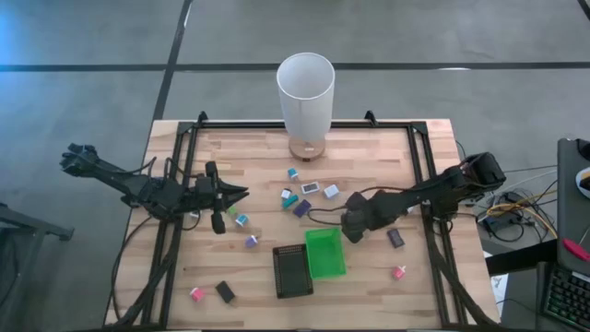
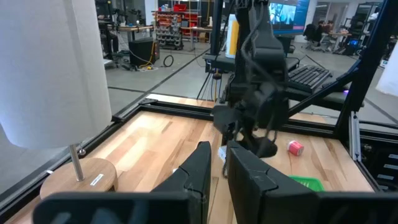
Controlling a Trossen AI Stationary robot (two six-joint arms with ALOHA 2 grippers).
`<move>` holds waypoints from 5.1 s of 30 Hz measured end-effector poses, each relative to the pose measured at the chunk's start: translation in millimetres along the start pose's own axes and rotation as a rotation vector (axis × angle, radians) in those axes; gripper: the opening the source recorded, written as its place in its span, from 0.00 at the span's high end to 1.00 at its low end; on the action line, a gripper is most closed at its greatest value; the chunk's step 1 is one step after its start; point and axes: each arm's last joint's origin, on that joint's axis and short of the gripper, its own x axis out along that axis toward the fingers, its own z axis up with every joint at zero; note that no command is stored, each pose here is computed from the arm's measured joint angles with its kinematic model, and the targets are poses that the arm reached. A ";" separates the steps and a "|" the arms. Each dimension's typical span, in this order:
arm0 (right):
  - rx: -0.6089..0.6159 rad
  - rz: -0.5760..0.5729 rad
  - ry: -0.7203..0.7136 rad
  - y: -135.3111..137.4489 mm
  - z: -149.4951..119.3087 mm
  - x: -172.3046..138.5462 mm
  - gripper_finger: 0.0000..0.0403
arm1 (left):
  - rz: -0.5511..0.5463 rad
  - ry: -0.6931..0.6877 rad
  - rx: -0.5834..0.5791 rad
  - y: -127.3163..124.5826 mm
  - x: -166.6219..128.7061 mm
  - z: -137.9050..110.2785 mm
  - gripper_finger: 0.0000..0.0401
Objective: Pick & Place Office items
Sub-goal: Put the bottom white charger adapter into the green bin, then put the light blue digital clock into the black bin
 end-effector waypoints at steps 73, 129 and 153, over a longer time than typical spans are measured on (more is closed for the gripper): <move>-0.373 0.457 -0.088 99.9 15.1 -24.8 0.37 | 0.001 0.005 -0.011 0.0 0.3 -1.8 0.86; -0.291 0.124 -0.907 -31.3 -5.6 -151.3 0.19 | 0.258 0.820 -0.297 7.1 117.0 -34.7 0.86; -0.283 0.144 -0.909 -53.8 -12.2 -151.4 0.19 | 0.223 1.205 -0.329 46.8 192.3 -53.0 0.43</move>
